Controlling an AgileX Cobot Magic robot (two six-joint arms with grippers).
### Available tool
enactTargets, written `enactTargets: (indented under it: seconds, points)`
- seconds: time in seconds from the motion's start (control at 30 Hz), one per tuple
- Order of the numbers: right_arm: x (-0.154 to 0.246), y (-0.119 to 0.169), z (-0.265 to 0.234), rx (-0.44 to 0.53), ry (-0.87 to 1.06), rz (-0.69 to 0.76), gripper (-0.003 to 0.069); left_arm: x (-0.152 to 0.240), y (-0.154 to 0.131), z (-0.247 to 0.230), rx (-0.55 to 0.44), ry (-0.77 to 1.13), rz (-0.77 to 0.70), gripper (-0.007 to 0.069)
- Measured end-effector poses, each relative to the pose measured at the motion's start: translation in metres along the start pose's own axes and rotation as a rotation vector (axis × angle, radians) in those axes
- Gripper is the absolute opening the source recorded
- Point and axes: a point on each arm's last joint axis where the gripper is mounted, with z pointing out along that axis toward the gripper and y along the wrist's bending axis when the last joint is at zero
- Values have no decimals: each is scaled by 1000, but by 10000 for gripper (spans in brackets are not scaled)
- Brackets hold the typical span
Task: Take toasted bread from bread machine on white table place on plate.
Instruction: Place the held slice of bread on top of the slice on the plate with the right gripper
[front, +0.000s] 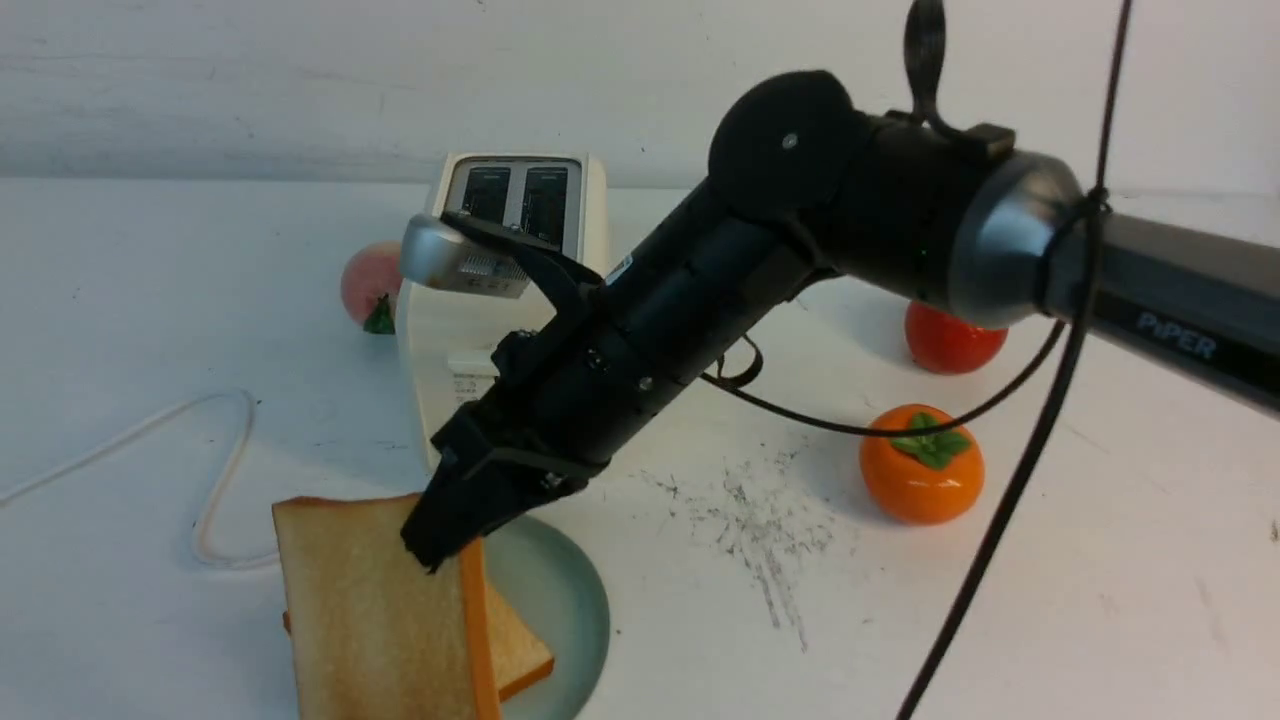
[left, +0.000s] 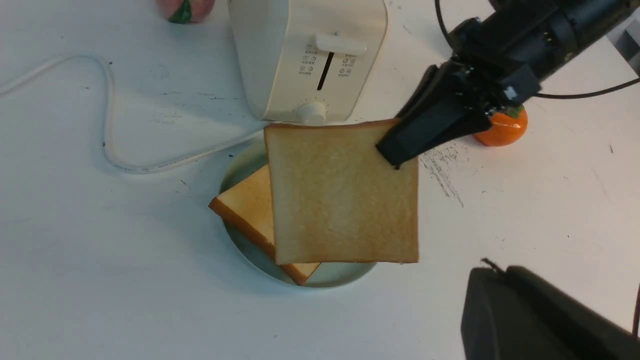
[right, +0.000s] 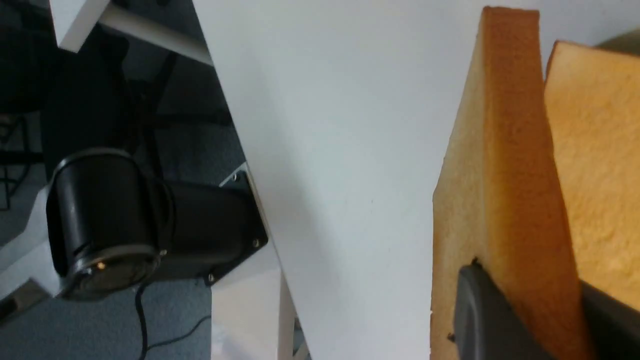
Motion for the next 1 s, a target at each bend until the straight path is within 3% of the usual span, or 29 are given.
enactTargets:
  seconds: [0.33, 0.57, 0.67, 0.9, 1.0]
  points:
    - [1, -23, 17, 43, -14, 16, 111, 0, 0, 0, 3, 0, -1, -14]
    - [5, -34, 17, 153, 37, 2, 114, 0, 0, 0, 4, 1, -1, -14]
    - [6, -41, 15, 227, 45, 19, 185, 0, 0, 0, 4, 1, -1, -14]
    - [8, -50, 12, 335, 69, 12, 477, 0, 0, 0, 4, 0, -1, -14]
    - [8, -51, 9, 371, 97, -16, 557, 0, 0, 0, 4, 0, 0, -14]
